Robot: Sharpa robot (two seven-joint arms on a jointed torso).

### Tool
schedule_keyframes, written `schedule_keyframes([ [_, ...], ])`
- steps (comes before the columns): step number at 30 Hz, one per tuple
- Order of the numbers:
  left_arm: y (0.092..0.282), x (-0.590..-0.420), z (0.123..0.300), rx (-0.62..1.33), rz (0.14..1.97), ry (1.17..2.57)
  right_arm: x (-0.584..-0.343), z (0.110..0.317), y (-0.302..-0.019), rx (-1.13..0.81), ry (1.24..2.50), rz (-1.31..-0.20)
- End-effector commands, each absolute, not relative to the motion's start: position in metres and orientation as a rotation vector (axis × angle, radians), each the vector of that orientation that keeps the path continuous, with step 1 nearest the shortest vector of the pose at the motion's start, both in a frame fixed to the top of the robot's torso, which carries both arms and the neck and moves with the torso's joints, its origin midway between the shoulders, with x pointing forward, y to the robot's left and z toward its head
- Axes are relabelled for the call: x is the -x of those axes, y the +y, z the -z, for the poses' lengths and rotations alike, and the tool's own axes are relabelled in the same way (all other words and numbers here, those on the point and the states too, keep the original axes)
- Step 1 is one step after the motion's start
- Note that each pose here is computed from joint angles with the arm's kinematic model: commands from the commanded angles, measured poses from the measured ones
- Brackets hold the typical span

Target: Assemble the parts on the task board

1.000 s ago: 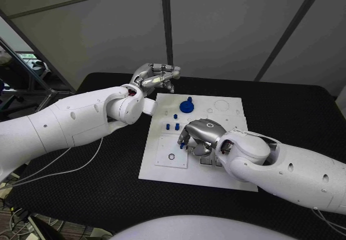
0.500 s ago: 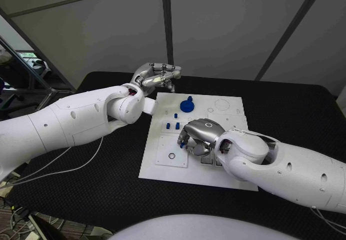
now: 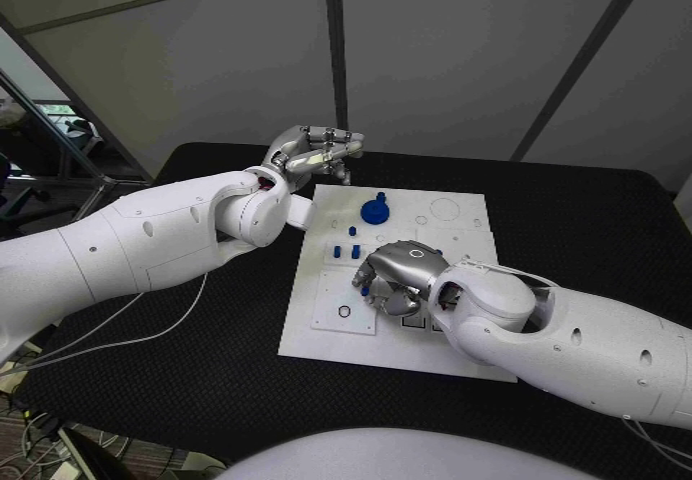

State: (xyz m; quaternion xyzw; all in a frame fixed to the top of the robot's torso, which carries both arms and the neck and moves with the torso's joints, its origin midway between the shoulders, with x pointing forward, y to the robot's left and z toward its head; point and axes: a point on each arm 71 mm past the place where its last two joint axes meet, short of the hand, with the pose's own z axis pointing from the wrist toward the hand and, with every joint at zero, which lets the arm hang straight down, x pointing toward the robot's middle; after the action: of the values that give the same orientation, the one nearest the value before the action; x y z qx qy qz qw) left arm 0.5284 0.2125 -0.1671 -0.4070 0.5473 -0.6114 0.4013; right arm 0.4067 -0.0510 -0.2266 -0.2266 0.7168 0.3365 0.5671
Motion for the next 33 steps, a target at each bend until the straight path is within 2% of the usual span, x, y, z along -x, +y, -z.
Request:
schedule_keyframes([
  [1, 0.211, -0.528, 0.166, 1.016, 1.56, 1.39, -0.408, 0.226, -0.053, 0.5, 1.664, -0.777],
  [13, 0.213, -0.529, 0.167, 1.019, 1.553, 1.39, -0.402, 0.216, -0.061, 0.446, 1.582, -0.811],
  [20, 0.215, -0.53, 0.167, 1.02, 1.547, 1.386, -0.394, 0.207, -0.08, 0.424, 1.57, -0.801],
  [28, 0.218, -0.53, 0.167, 1.02, 1.538, 1.377, -0.418, 0.185, -0.118, 0.369, 1.622, -0.695],
  [33, 0.221, -0.529, 0.167, 1.017, 1.534, 1.368, -0.434, 0.179, -0.142, 0.376, 1.647, -0.615],
])
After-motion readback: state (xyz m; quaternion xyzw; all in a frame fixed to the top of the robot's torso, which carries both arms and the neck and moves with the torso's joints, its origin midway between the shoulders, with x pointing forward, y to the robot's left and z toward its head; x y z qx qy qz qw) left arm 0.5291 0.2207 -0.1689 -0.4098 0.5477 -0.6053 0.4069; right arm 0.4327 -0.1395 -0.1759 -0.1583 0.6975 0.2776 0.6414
